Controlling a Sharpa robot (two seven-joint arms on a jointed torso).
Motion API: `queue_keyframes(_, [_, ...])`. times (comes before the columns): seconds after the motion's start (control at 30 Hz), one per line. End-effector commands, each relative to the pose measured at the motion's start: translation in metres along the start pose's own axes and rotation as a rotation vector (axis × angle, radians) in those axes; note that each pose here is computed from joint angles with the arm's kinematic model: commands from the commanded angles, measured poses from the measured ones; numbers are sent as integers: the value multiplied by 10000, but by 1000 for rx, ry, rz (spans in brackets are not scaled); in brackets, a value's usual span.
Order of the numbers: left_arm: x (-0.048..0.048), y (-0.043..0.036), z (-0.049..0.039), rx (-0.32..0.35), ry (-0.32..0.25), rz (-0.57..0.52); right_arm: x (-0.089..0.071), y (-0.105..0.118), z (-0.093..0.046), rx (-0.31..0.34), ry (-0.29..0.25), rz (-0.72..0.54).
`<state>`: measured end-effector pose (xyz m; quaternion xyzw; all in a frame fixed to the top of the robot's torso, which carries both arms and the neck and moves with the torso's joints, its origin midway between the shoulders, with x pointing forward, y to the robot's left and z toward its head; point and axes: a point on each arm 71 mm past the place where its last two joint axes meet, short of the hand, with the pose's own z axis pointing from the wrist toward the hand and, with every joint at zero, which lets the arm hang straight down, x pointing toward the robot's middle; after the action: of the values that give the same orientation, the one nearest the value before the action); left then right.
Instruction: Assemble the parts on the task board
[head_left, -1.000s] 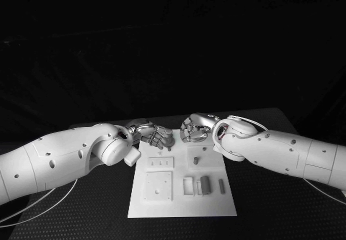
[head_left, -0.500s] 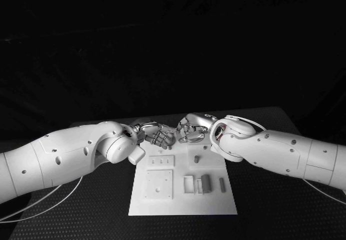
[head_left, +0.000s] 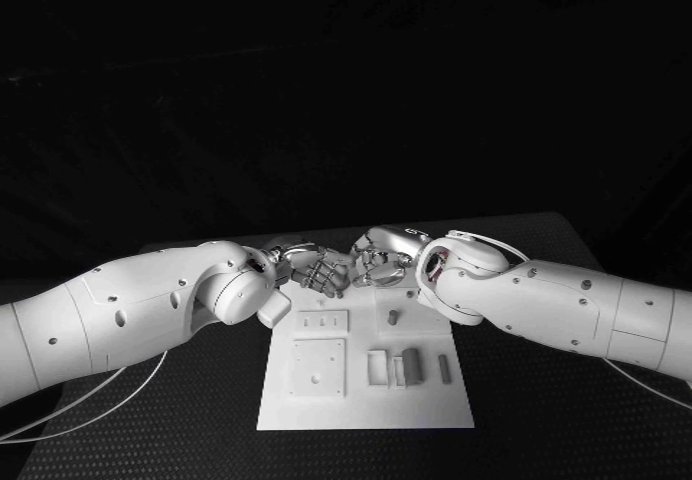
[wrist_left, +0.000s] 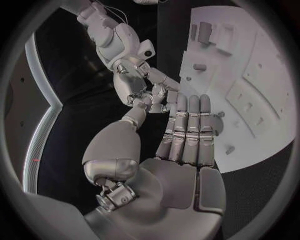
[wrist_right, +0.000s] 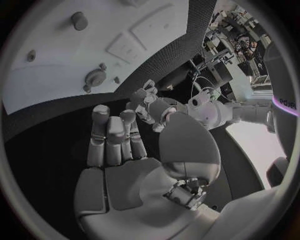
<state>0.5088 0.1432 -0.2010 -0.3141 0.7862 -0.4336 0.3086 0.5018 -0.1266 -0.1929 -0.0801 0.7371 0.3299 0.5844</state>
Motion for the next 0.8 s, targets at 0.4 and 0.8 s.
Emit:
queue_keyframes(0.4, [65,-15,-1,-1,53,20,7,48,16,-17,0,0])
queue_keyframes(0.8, [50,-6,13,-13,46,30,11,82,16,-29,-1,2])
